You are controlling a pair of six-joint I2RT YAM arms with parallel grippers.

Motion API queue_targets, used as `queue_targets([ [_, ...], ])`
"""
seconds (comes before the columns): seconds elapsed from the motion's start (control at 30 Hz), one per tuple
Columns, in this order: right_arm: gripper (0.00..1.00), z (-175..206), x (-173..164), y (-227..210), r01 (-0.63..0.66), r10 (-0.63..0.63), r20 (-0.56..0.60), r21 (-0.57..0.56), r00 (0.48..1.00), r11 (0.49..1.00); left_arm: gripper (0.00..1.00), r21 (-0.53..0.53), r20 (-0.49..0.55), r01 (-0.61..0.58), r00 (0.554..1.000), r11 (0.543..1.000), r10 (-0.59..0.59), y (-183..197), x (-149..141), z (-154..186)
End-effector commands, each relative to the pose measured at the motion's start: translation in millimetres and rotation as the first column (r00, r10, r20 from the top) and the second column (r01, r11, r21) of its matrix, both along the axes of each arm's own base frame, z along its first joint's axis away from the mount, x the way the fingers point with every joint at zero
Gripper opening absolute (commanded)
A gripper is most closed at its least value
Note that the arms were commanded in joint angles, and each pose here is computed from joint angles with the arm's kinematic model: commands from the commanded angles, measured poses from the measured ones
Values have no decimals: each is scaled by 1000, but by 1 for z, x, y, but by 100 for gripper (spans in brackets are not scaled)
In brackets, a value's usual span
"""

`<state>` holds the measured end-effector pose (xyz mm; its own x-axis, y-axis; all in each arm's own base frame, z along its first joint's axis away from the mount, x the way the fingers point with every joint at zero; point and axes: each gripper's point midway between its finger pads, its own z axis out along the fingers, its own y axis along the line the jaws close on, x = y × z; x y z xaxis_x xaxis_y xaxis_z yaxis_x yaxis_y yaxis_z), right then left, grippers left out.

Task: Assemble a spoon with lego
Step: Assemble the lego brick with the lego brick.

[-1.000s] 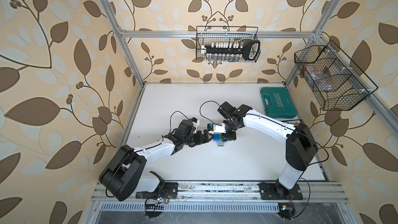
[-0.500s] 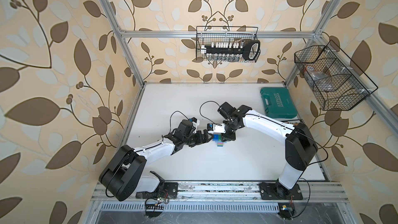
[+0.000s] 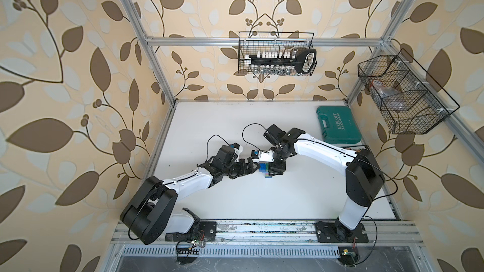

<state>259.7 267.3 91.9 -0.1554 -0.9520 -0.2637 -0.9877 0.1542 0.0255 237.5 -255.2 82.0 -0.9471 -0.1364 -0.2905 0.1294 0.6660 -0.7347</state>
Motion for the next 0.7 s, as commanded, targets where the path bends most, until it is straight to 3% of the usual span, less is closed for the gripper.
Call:
queue_targets([
  [0.0,72,6,3,1,22,-22,29,11,999,1000,99,-1,63,23,998,1000,-23,-4,3,22],
  [0.27,72,14,11,-5,64,-65,33,25,997,998,99,29,95,32,995,999,-35,-4,9,43],
  [0.4,74,30,24,-1,104,-112,96,85,989,991,99,61,107,1,994,998,-7,9,17,56],
  [0.5,75,56,42,0,175,-194,135,137,972,975,99,66,106,-68,993,996,60,40,32,76],
  [0.67,75,98,66,24,234,-282,172,255,944,938,99,40,110,-293,952,955,287,133,63,118],
])
